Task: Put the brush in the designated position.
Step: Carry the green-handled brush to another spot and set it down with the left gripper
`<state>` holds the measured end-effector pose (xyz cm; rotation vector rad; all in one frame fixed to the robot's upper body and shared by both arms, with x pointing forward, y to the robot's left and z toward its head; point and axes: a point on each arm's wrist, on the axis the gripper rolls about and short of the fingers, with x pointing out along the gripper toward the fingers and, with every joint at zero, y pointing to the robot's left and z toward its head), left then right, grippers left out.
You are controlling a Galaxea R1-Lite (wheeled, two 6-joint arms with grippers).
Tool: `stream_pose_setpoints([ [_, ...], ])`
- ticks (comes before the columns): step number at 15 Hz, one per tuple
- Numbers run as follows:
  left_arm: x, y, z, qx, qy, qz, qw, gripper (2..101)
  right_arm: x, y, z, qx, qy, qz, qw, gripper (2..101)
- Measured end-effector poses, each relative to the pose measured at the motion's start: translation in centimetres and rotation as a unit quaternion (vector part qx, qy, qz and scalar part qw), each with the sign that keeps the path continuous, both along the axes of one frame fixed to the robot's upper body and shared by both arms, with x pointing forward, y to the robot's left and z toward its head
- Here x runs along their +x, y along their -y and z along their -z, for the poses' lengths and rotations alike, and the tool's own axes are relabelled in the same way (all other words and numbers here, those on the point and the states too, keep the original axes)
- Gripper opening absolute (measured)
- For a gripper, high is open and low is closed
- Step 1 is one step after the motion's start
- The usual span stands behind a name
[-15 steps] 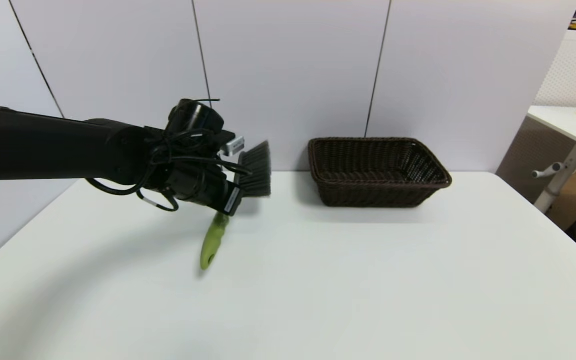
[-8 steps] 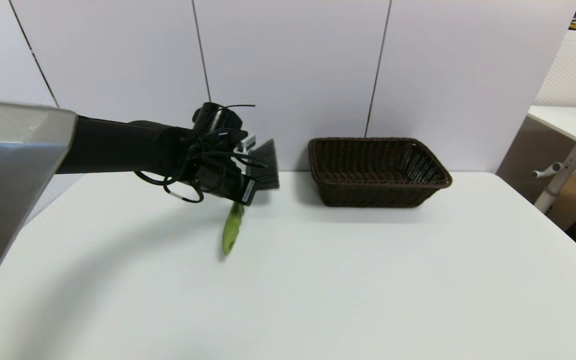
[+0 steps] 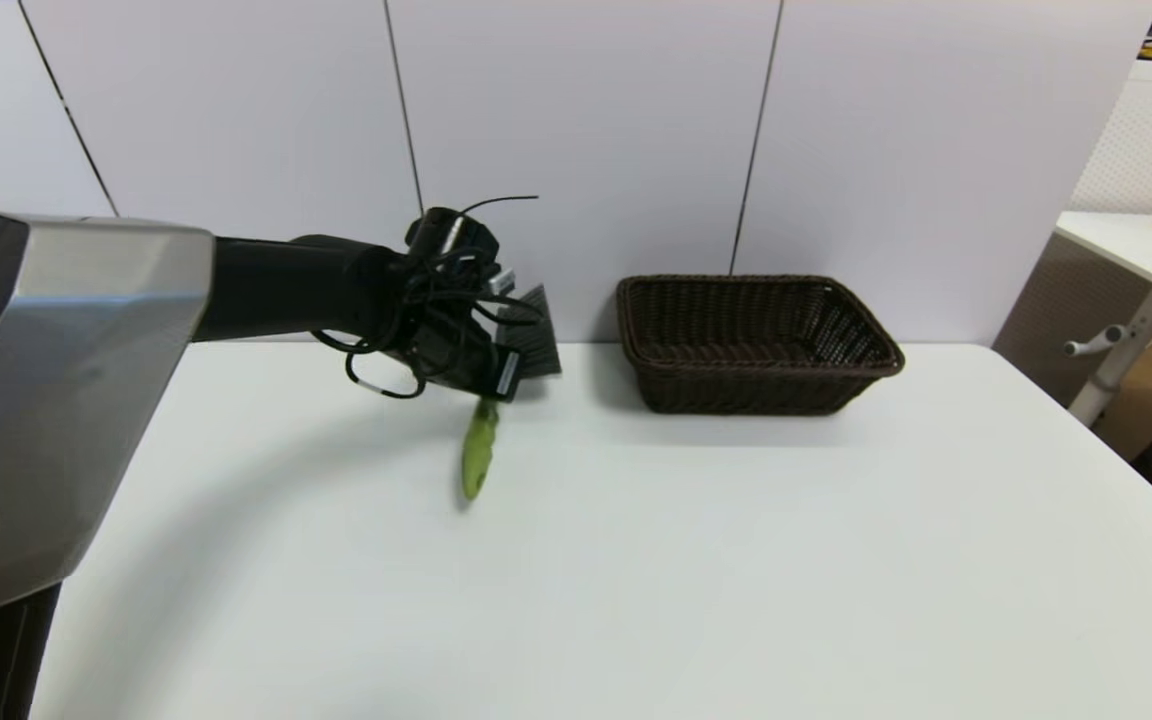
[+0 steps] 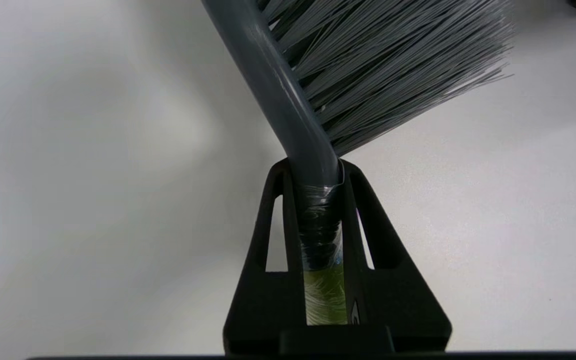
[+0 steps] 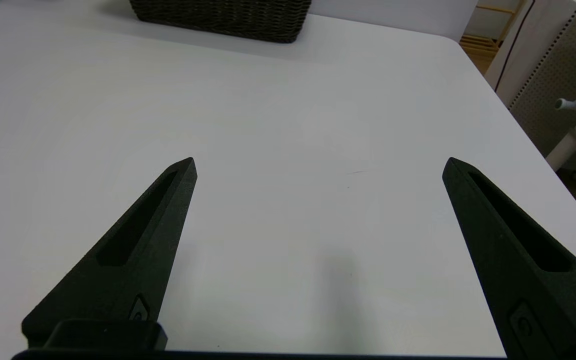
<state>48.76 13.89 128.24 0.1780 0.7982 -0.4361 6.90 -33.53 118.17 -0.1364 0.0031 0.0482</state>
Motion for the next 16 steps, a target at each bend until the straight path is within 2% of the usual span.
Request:
stream_pose_setpoints([
  [8, 2.3, 0.1, 2.5, -0.012, -0.038, -0.009, 0.999, 15.0, 0.0, 0.0, 0.0, 0.000, 0.000, 0.000, 1.0000, 97.3],
  [16, 2.5, 0.0, 2.6, -0.013, -0.037, -0.010, 0.999, 15.0, 0.0, 0.0, 0.0, 0.000, 0.000, 0.000, 1.0000, 97.3],
])
